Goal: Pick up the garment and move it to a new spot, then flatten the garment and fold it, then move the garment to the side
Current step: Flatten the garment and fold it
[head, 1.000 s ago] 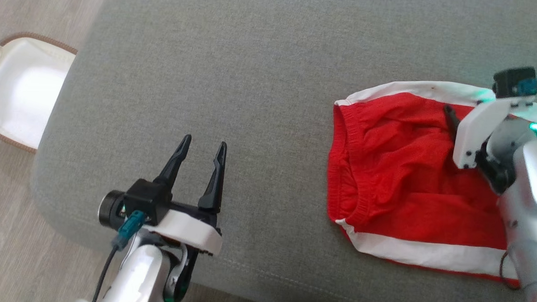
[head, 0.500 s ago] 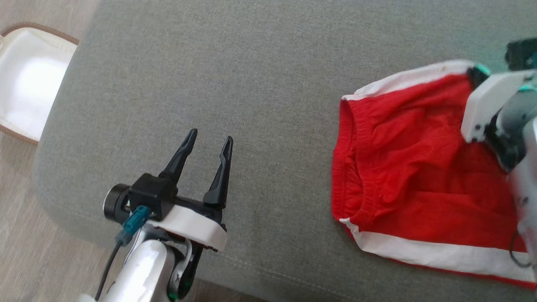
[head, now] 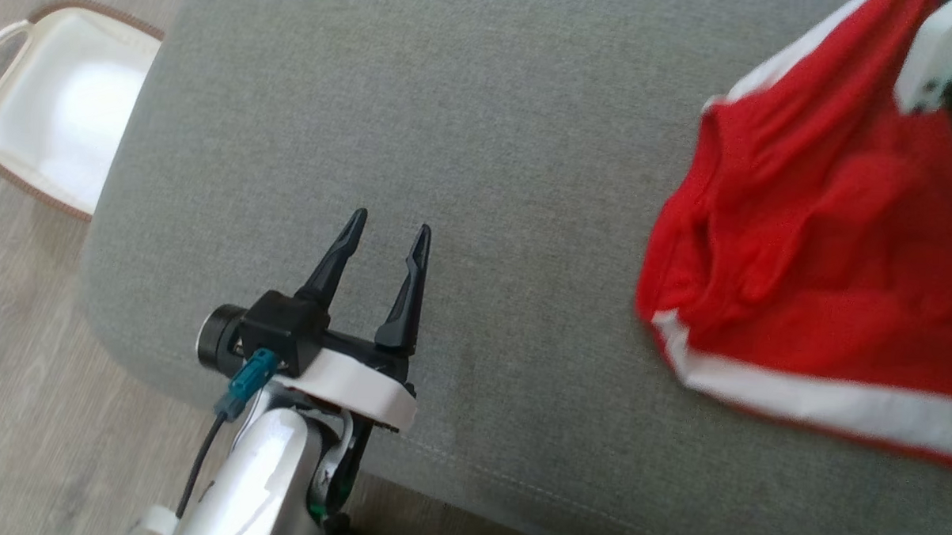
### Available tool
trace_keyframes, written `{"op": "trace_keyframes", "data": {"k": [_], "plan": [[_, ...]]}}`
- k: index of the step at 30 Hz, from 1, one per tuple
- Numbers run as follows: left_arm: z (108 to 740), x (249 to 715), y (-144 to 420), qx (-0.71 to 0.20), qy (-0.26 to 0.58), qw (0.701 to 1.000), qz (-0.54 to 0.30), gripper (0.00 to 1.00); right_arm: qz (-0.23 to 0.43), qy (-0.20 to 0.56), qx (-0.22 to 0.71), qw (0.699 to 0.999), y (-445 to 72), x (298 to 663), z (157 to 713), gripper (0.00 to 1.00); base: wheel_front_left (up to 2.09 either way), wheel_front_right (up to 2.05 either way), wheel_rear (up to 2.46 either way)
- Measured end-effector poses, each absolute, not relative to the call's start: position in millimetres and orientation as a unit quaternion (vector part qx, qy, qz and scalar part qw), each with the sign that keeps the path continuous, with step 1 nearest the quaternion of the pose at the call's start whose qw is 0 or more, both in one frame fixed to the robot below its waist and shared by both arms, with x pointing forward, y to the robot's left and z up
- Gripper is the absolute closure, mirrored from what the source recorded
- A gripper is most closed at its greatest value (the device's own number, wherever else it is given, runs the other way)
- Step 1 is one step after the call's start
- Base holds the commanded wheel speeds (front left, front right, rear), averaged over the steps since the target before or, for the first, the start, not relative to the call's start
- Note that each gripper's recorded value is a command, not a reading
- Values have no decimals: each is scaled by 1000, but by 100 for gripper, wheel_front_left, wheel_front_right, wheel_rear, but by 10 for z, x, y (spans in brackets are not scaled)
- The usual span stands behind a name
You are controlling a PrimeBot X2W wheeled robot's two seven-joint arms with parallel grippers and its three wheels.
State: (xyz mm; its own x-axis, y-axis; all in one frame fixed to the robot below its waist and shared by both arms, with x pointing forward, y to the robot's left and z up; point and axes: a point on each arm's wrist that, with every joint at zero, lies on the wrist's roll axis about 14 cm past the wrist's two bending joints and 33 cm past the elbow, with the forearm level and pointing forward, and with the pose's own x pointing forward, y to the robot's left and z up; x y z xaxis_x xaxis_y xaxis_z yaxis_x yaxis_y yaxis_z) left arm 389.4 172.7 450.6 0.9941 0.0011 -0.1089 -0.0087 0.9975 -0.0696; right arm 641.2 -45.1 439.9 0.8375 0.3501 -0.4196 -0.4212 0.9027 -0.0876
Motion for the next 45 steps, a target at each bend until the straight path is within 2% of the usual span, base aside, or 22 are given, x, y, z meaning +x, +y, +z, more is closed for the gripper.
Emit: {"op": "trace_keyframes", "data": {"k": [6,10,11,12,20,24,34,40,45], "plan": [[4459,3878,1758,-35,63,997,9,0,193,136,-86,968,-381,6741,4767,100,0,0,0],[4482,3900,1766,-36,59,998,10,0,188,138,-84,969,-373,6795,4766,100,0,0,0],[4493,3908,1764,-35,58,998,9,0,188,146,-83,968,-375,6779,4720,79,0,0,0],[4497,3910,1760,-35,57,998,9,0,188,153,-84,967,-373,6756,4678,0,0,0,0],[4597,3970,1684,-34,39,999,-4,0,190,153,-81,966,-417,6506,4627,0,0,0,0],[4701,4029,1599,-32,20,999,-21,0,187,147,-83,968,-556,6249,4552,0,0,0,0],[5123,4137,1245,-27,-47,995,-81,0,154,96,-18,983,-912,5601,4712,0,0,0,0],[5191,4108,1045,-53,-56,991,-106,0,104,38,25,994,-1387,5210,4934,0,0,0,0],[5271,4157,896,-67,-67,988,-126,0,68,25,26,997,-1715,4835,4883,0,0,0,0]]}}
